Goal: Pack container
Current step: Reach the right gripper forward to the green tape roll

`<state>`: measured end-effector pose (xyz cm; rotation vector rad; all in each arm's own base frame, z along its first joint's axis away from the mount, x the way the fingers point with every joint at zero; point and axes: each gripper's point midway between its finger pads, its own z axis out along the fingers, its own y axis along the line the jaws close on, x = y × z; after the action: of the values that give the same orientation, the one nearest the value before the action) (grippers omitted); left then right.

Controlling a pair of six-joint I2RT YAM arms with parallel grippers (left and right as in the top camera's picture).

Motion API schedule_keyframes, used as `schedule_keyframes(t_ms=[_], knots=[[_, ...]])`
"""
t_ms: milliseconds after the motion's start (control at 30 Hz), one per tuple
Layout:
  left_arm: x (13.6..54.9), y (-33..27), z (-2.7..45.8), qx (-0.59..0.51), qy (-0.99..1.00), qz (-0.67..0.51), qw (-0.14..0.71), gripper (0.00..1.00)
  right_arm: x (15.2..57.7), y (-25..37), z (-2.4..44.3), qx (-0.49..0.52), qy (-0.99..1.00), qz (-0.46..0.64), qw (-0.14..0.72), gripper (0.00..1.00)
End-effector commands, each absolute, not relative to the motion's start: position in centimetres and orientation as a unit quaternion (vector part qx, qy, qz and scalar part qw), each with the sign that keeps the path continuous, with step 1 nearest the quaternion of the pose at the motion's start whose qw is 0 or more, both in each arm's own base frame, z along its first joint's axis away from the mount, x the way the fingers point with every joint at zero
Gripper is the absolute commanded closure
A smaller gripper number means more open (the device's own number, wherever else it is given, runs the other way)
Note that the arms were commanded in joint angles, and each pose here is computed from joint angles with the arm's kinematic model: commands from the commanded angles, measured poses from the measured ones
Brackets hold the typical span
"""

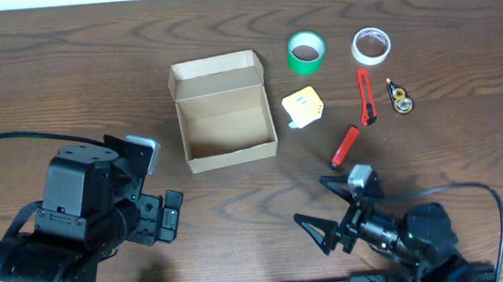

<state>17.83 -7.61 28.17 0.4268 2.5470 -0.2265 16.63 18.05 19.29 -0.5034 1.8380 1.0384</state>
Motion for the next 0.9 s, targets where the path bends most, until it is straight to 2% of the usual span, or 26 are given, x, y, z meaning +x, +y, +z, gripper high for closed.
schedule_keyframes(t_ms=[0,167,467,700,867], knots=[[17.8,-7.6,28.4,0.164,0.944,-0.083,0.273,0.05,18.1,18.6,21.4,-0.212,0.758,0.404,0.466,0.01],[17.8,-7.6,28.4,0.164,0.944,-0.083,0.274,0.05,22.4,19.3,22.9,-0.213,0.793,0.349,0.452,0.01],[17.8,-7.6,28.4,0.164,0.944,-0.083,0.273,0.05,31.3,19.6,23.3,-0.173,0.865,0.296,0.365,0.01],[17.8,-7.6,28.4,0.164,0.944,-0.083,0.274,0.05,37.8,19.7,26.5,-0.182,0.837,0.284,0.431,0.01],[17.8,-7.6,28.4,0.164,0.944,-0.083,0.274,0.05,42.4,17.7,27.8,-0.153,0.818,0.207,0.515,0.01]])
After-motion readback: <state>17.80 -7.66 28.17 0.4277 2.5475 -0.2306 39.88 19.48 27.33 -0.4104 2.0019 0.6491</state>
